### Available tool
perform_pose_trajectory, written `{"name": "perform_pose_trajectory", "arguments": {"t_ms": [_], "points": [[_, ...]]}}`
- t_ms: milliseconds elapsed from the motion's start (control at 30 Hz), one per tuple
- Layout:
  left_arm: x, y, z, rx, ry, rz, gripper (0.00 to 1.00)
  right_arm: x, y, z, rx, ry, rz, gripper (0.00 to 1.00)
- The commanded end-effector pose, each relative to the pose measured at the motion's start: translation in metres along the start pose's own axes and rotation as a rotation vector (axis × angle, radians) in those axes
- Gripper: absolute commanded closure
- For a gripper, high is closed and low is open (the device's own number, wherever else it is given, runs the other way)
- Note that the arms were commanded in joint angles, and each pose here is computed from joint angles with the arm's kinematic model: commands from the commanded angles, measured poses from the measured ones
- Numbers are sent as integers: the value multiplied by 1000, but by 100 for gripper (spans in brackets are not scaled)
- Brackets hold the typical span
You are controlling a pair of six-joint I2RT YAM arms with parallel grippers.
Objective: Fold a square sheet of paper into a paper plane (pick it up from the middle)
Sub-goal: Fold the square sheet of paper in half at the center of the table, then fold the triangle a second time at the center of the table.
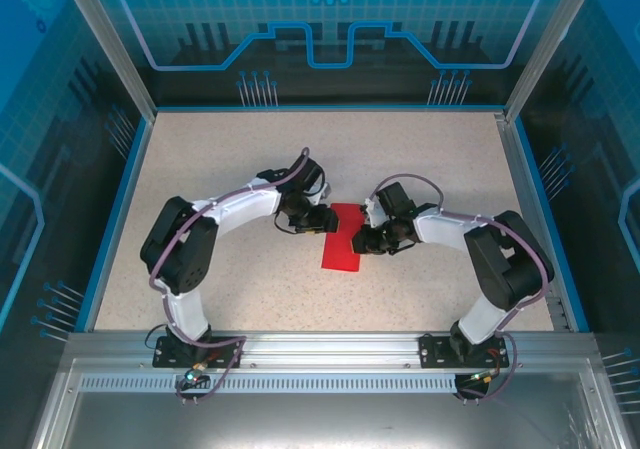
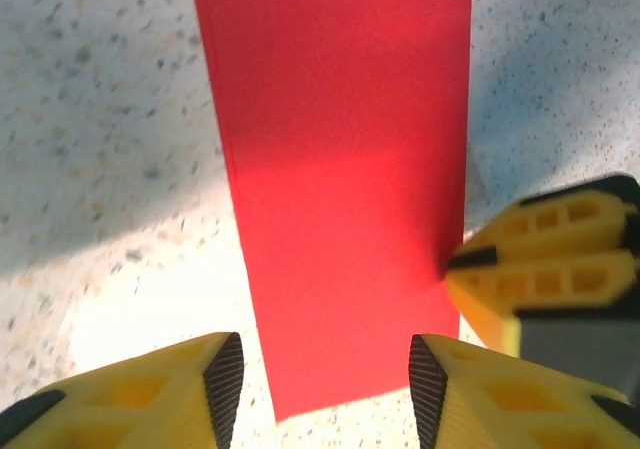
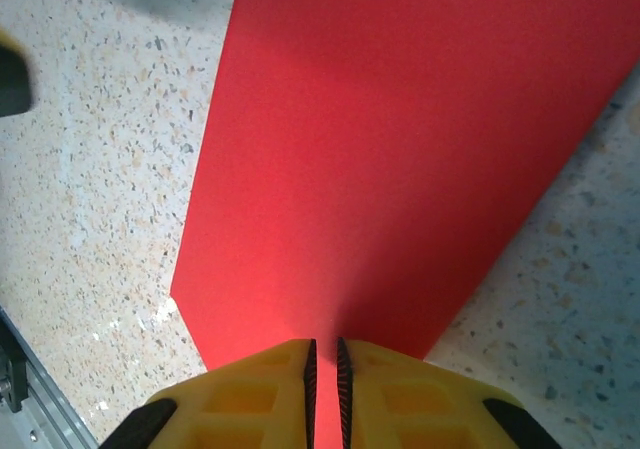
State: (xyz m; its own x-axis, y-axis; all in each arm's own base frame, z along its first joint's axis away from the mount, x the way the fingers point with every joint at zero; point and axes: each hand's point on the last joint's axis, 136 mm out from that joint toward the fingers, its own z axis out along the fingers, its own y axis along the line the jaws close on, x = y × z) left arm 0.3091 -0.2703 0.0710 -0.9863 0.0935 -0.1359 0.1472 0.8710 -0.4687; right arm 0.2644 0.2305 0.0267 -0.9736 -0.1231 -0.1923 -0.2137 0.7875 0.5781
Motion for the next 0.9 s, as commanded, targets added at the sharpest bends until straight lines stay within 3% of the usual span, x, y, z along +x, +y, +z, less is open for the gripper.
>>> {"name": "perform_pose_trajectory", "arguments": {"t_ms": [0,300,867], "points": [[21,9,-9,-15,6,-99,45,3,-9,4,13,2,8,84],[42,7,3,50,-40,-219,41,15,-26,7,91,34,-8,86],[46,-5,24,189,-74,-278,41,24,-31,13,123,65,-16,88]]}}
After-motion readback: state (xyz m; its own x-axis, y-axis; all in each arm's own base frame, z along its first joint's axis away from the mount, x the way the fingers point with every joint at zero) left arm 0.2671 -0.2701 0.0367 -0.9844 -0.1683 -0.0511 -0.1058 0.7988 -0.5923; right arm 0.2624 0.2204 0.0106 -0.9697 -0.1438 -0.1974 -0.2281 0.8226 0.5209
